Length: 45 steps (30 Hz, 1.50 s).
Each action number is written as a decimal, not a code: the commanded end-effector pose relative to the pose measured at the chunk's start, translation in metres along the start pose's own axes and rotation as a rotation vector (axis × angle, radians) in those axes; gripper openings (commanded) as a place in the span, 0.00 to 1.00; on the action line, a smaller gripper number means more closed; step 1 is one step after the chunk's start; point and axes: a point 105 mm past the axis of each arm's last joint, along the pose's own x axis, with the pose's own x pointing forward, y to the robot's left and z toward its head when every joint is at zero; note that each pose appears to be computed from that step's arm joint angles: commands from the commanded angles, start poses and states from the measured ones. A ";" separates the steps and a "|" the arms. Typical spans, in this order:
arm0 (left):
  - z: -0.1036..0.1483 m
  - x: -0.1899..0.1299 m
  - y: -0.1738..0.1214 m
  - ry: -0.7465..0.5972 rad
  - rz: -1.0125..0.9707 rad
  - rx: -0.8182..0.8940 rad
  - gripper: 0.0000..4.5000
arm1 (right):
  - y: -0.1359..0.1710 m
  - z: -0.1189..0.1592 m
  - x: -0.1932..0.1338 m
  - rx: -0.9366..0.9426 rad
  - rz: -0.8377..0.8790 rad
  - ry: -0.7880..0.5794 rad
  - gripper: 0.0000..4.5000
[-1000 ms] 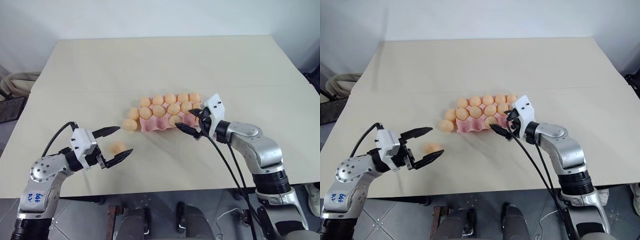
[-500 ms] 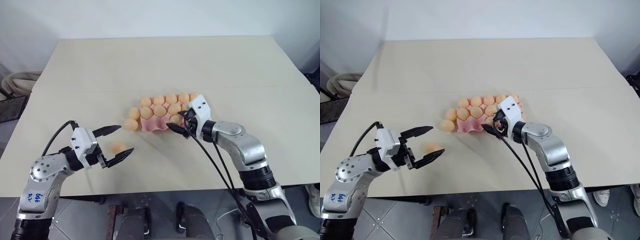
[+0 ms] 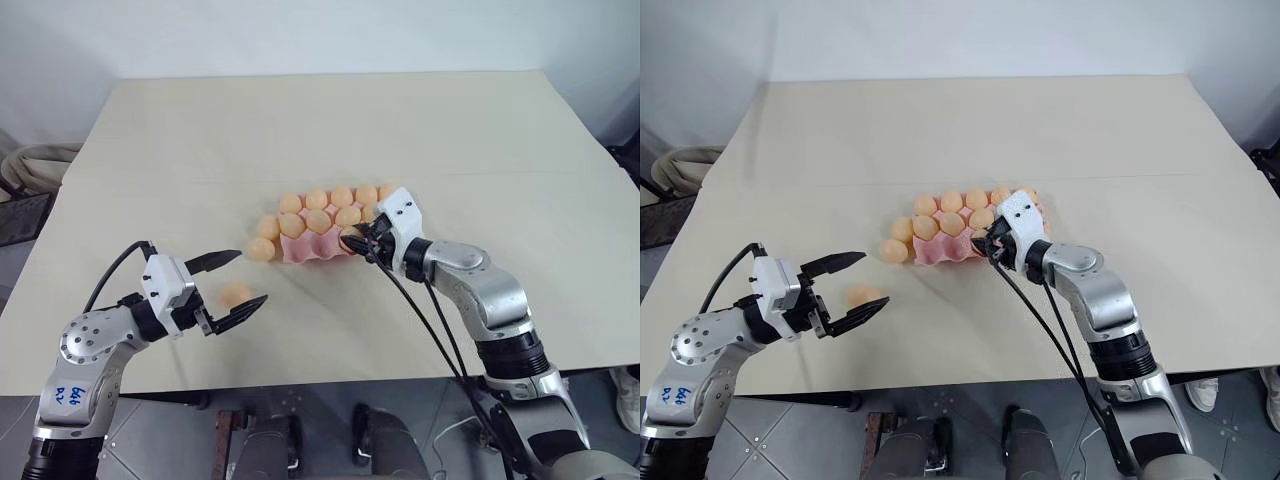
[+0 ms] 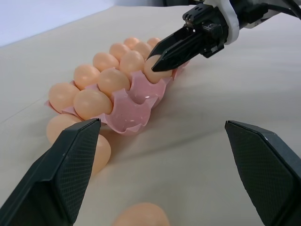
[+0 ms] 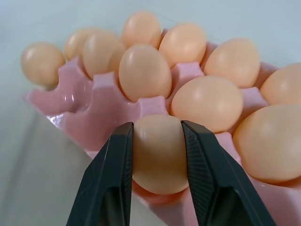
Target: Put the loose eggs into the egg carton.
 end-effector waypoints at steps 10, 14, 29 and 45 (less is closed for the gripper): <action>0.011 -0.001 0.002 -0.037 0.002 0.029 1.00 | -0.041 0.007 -0.038 0.017 -0.108 -0.060 0.33; 0.012 0.001 0.003 -0.040 -0.001 0.030 1.00 | -0.044 -0.003 -0.036 0.012 -0.130 -0.036 0.33; 0.008 -0.013 0.008 -0.013 0.044 0.001 1.00 | -0.025 0.017 -0.088 -0.177 0.062 -0.227 1.00; -0.021 -0.086 0.012 0.211 0.132 -0.038 1.00 | -0.005 -0.033 -0.154 -0.286 0.234 -0.095 1.00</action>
